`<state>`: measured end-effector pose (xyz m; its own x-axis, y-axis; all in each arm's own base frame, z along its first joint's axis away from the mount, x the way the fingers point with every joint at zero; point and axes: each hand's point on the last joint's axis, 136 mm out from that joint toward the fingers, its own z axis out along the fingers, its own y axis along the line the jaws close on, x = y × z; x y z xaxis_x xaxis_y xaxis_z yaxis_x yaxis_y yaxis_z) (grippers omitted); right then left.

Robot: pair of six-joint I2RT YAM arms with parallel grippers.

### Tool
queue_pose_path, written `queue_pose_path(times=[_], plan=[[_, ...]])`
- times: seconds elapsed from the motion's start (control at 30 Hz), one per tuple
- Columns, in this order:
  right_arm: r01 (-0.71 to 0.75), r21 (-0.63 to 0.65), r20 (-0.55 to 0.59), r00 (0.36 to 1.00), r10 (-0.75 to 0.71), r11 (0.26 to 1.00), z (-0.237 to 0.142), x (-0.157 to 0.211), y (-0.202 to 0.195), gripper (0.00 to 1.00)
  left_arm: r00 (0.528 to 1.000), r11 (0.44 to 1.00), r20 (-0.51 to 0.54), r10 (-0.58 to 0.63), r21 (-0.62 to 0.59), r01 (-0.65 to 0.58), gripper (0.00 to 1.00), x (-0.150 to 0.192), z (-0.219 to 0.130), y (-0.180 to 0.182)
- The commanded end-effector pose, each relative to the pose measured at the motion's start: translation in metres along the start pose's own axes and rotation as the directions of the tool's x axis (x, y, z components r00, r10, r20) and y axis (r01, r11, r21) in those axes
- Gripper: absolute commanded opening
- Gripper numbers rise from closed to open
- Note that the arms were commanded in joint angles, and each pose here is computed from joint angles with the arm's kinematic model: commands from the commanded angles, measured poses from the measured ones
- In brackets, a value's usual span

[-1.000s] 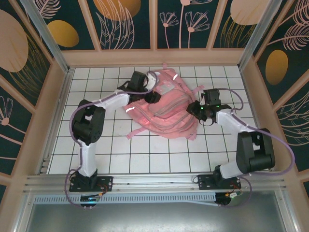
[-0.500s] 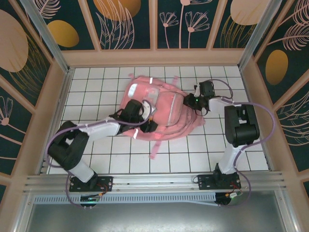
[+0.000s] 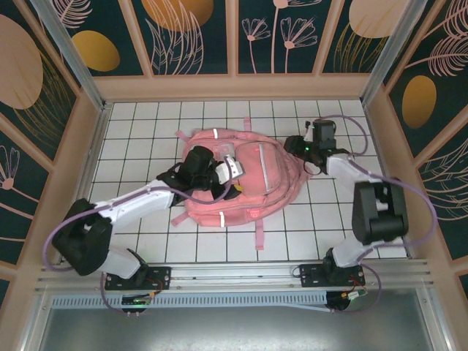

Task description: Pack books, pencil case, and school supplies into a backpack

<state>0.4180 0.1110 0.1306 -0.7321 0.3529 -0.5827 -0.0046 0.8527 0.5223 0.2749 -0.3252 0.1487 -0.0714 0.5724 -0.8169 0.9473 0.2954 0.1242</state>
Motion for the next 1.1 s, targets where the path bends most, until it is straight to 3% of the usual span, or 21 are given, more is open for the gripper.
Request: queue_pose_path(times=[0.0,0.1,0.23,0.4,0.43,0.53,0.67,0.87,0.97,1.07], plan=[[-0.008,0.116,0.027,1.000,0.005,0.993,-0.034,0.016,-0.023,0.44,0.979,0.975,0.035,0.202,0.090,-0.205,0.69,-0.004,0.023,-0.020],[-0.023,0.110,0.025,0.999,0.020,0.994,-0.058,0.039,-0.025,0.44,0.976,0.975,0.019,0.215,0.061,-0.216,0.71,-0.002,0.041,-0.019],[-0.047,-0.014,-0.030,0.998,0.046,0.999,-0.080,0.079,-0.005,0.44,0.969,0.972,-0.070,0.236,0.001,-0.236,0.69,0.012,0.063,-0.014],[-0.012,-0.156,-0.128,0.992,-0.009,0.988,-0.090,0.139,0.032,0.41,0.960,0.961,-0.086,0.267,0.093,-0.259,0.66,0.018,0.087,-0.038],[0.012,-0.180,-0.142,0.989,-0.038,0.984,-0.090,0.149,0.038,0.38,0.964,0.967,-0.089,0.249,0.081,-0.243,0.59,0.019,0.089,-0.037],[0.062,-0.235,-0.170,0.980,-0.104,0.970,-0.087,0.175,0.048,0.32,0.972,0.978,-0.103,0.211,0.026,-0.209,0.17,0.022,0.091,-0.028],[0.123,-0.278,-0.161,0.972,-0.173,0.953,-0.079,0.186,0.059,0.34,0.982,0.978,-0.047,0.184,0.114,-0.177,0.00,0.005,0.082,-0.043],[0.198,-0.302,-0.129,0.961,-0.246,0.933,-0.065,0.181,0.077,0.41,0.992,0.958,0.040,0.121,0.259,-0.128,0.00,-0.014,0.068,-0.068],[0.218,-0.216,-0.131,0.959,-0.250,0.952,-0.051,0.186,0.058,0.41,0.999,0.956,0.049,0.022,0.291,-0.036,0.00,-0.025,0.067,-0.064],[0.232,-0.120,-0.119,0.962,-0.246,0.965,-0.040,0.186,0.037,0.39,0.996,0.943,0.086,0.009,0.330,-0.037,0.00,-0.032,0.064,-0.069]])
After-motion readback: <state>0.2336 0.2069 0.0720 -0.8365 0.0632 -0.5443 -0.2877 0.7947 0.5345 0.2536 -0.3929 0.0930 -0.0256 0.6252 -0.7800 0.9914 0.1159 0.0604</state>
